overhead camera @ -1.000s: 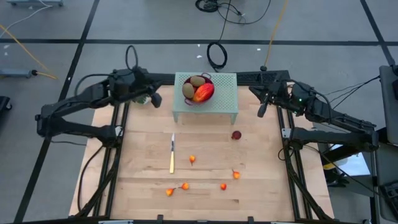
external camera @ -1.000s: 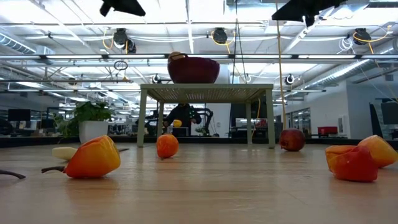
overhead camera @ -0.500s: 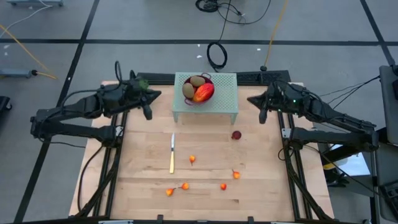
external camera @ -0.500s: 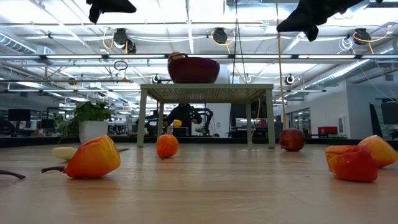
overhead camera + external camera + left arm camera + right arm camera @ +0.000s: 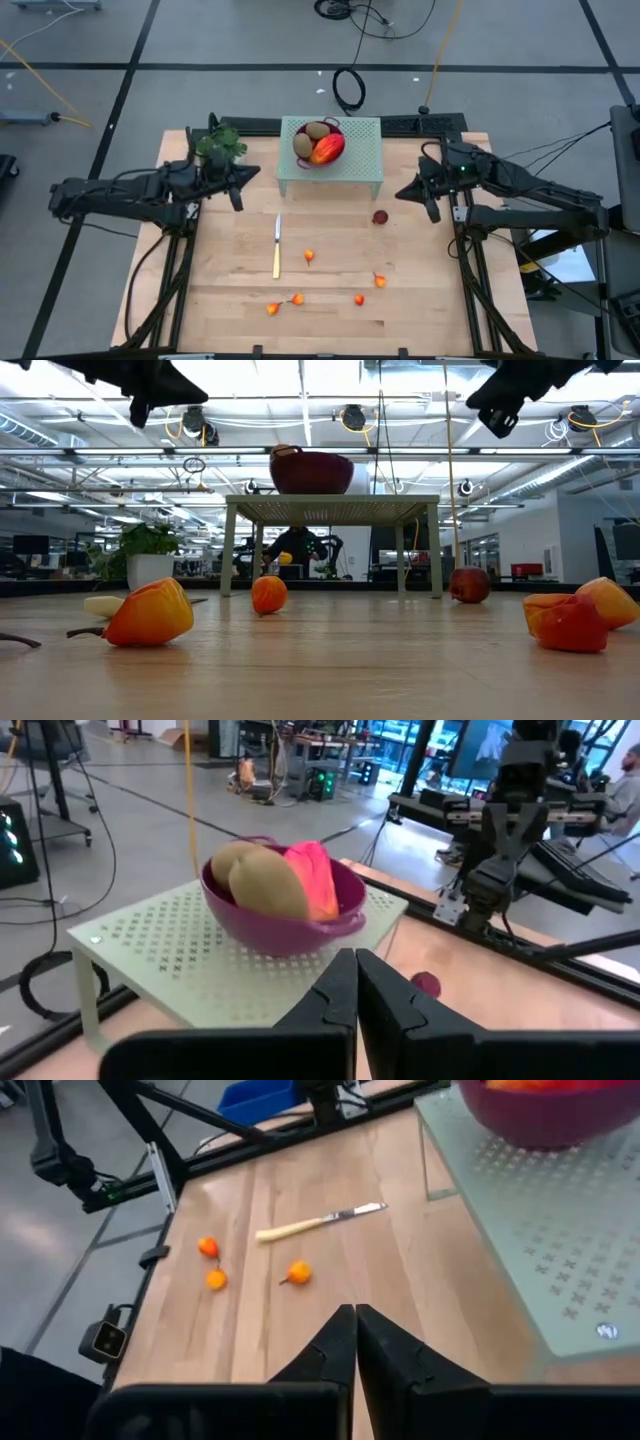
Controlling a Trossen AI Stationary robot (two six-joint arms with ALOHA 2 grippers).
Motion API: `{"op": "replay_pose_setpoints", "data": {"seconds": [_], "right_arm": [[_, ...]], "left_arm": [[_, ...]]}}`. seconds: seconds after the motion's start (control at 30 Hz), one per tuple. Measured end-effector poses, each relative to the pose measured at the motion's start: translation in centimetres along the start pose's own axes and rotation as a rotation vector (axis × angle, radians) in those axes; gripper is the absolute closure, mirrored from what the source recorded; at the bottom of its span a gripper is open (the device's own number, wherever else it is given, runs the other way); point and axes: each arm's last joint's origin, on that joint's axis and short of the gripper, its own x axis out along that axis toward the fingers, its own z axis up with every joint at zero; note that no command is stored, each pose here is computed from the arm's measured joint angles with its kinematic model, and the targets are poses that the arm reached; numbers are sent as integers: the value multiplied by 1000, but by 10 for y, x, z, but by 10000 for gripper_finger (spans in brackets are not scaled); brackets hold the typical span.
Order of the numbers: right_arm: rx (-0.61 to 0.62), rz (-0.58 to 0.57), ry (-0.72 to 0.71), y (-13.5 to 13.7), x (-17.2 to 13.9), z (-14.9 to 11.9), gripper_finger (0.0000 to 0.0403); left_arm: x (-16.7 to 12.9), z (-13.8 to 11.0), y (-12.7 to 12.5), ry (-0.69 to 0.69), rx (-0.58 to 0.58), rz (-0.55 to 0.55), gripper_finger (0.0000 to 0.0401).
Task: Pick & Place Fruit
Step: Put the pomegranate into the strainer bowl on the shelf
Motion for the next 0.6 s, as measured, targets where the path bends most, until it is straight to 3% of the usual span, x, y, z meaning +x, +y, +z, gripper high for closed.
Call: {"op": "replay_pose_setpoints", "data": {"seconds": [0.23, 0.33, 0.6], "right_arm": [[0, 11, 38, -7, 16, -20, 399], [-69, 45, 44, -3, 22, -25, 402], [-242, -30, 129, 14, 46, -34, 400]], "left_arm": [[-6, -24, -2, -60, -12, -54, 399], [-9, -37, 0, -74, -20, -57, 400], [-19, -66, 6, -69, -70, -39, 400]]}}
